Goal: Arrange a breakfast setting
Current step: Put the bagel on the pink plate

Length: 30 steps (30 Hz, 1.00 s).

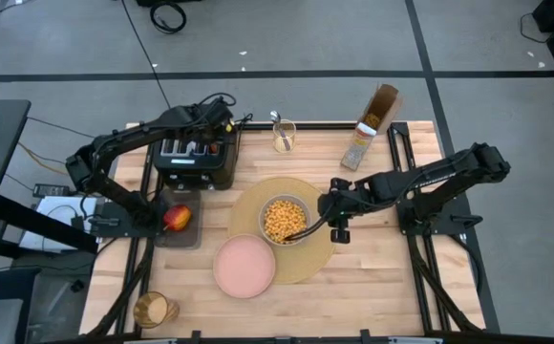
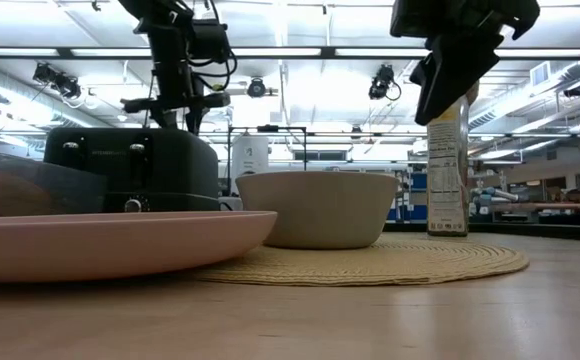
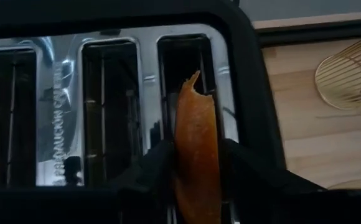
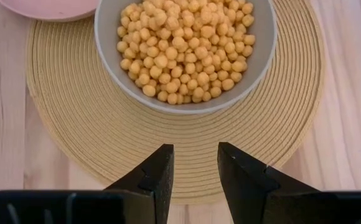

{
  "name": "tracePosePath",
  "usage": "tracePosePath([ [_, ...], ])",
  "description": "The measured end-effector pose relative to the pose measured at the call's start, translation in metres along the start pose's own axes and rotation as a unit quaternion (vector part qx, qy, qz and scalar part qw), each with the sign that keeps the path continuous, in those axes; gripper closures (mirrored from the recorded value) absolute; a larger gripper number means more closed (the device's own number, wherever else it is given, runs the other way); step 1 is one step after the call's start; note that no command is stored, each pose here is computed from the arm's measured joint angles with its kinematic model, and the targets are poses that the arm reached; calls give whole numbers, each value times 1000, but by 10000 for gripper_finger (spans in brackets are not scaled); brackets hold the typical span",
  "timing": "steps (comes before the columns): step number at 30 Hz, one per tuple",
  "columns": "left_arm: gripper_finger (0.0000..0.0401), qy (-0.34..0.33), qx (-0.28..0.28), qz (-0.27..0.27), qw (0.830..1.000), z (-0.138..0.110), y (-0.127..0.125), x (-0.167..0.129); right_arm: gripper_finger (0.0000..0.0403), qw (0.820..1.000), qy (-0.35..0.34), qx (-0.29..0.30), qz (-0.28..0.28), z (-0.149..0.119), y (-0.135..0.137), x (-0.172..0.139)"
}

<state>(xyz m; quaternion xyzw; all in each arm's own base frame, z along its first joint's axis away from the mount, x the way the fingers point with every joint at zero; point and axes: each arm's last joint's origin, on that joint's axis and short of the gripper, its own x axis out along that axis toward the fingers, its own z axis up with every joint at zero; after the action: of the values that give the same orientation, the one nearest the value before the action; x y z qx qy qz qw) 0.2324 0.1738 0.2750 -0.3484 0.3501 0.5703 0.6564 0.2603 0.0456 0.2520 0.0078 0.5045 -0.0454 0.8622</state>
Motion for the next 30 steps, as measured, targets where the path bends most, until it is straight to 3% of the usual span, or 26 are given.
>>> tracePosePath([
  [12,327,2,-3,6,1000,2,3,1,270,1000,1,-7,6,-2,7,-1],
  [18,328,4,-2,3,1000,3,2,-1,270,1000,1,-4,5,-2,6,-1],
  [30,328,-15,1,-7,1000,23,0,-34,270,1000,-2,-4,-6,-2,6,-1],
])
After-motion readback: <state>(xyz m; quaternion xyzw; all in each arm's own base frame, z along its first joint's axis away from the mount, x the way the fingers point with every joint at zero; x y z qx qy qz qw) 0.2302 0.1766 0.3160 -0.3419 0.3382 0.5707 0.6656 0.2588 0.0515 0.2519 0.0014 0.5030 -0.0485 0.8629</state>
